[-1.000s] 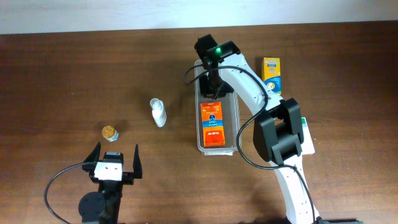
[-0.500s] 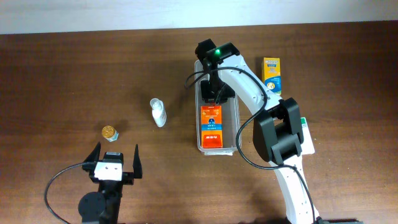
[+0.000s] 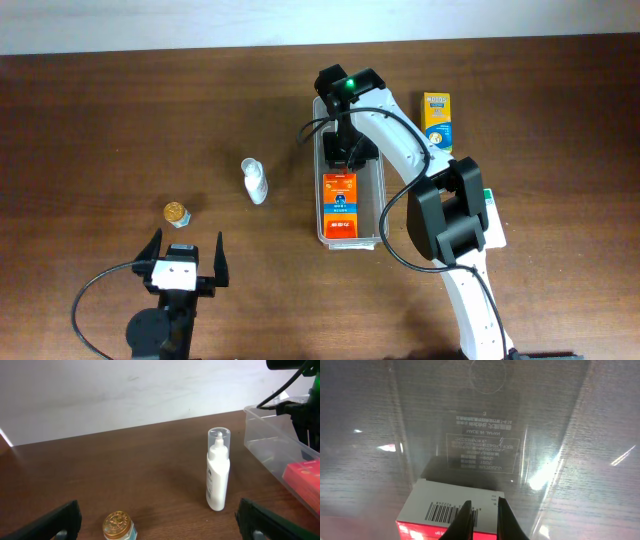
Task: Pack container
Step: 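Lower the orange box into the container and open the right gripper, then move the right gripper to the yellow WOODS' cough syrup box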
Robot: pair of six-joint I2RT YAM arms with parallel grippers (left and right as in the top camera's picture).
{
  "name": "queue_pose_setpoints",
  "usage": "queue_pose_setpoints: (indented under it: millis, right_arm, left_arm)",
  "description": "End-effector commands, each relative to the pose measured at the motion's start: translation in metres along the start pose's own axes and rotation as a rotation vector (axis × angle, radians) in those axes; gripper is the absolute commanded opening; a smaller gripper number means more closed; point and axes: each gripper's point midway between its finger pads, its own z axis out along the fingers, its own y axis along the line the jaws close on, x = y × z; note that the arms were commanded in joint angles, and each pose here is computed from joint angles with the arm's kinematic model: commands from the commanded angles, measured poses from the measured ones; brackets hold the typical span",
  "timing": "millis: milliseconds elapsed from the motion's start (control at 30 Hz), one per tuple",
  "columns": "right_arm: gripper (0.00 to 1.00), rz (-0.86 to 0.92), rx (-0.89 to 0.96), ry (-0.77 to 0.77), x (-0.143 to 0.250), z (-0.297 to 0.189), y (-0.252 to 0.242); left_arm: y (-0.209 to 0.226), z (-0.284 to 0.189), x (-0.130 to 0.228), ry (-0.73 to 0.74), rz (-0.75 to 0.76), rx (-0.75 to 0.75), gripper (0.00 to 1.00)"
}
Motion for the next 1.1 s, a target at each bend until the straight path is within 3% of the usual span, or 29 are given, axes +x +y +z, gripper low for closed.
queue_pose_setpoints:
  millis: [0,400,667,867,1067]
  right_arm:
    - [0.09,-0.001,0.001,0.017,0.004,0.005,0.003]
    - [0.22,0.018,-0.042,-0.086,-0.025,-0.018,0.002]
    - [0.33,0.066,-0.109,-0.290,-0.063,-0.104,-0.014]
    - [0.45,0.174,0.017,-0.420,-0.070,-0.165,-0.080]
    - [0.48,0.295,0.102,-0.338,-0.053,-0.165,-0.149]
  left_arm:
    - [0.000,0.001,0.004,0.007,0.015,0.000,0.99]
    - [0.000,0.001,0.004,0.007,0.015,0.000,0.99]
    - [0.000,0.001,0.004,0.007,0.015,0.000,0.99]
    - [0.000,0.001,0.004,0.007,0.015,0.000,1.00]
    - [0.000,0.001,0.004,0.007,0.015,0.000,0.99]
